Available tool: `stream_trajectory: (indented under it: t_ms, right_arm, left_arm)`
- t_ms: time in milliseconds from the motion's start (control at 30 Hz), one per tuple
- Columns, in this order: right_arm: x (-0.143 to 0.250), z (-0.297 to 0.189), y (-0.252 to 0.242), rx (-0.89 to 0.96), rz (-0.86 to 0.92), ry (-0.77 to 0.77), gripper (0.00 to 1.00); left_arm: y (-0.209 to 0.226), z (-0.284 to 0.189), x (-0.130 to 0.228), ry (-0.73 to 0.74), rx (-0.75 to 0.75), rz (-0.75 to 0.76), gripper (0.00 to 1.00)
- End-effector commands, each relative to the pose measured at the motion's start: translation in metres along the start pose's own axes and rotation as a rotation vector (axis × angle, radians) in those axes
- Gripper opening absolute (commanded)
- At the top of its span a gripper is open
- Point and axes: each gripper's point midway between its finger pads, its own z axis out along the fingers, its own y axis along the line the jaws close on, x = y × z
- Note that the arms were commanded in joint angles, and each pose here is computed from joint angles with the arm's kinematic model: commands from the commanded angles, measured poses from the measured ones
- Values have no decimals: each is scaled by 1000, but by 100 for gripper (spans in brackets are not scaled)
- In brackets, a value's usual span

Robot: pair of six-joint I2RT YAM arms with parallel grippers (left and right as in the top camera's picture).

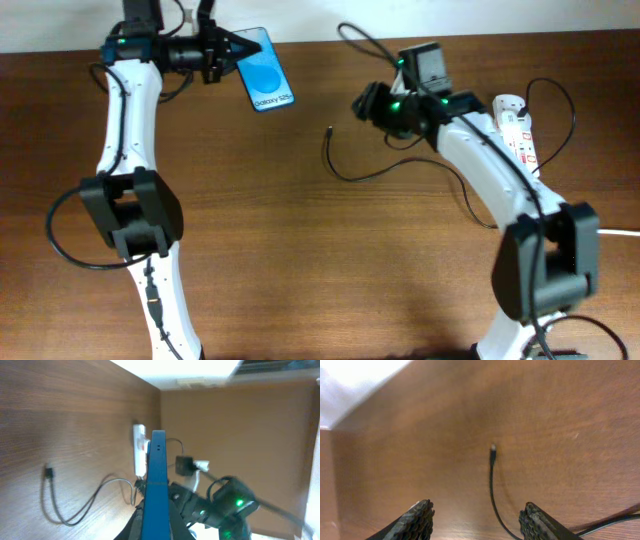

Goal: Plug charger to phone and switch on socket
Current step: 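Grasp the USB-C plug of the black cable with the right gripper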

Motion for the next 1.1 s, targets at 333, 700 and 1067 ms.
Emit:
stream_trajectory:
  t_ms: [333,700,1067]
  right_arm:
    - [60,126,-19,-52,-29,168,50]
    - [77,160,-51,-1,-11,198,41]
    - [83,159,-61,-2,-42,245,4]
  left_arm:
    - [29,-14,5,-20,-110,-78,0]
    - [38,-12,15,2,-156,-92,0]
    - [39,-12,22,19,-163,-129,0]
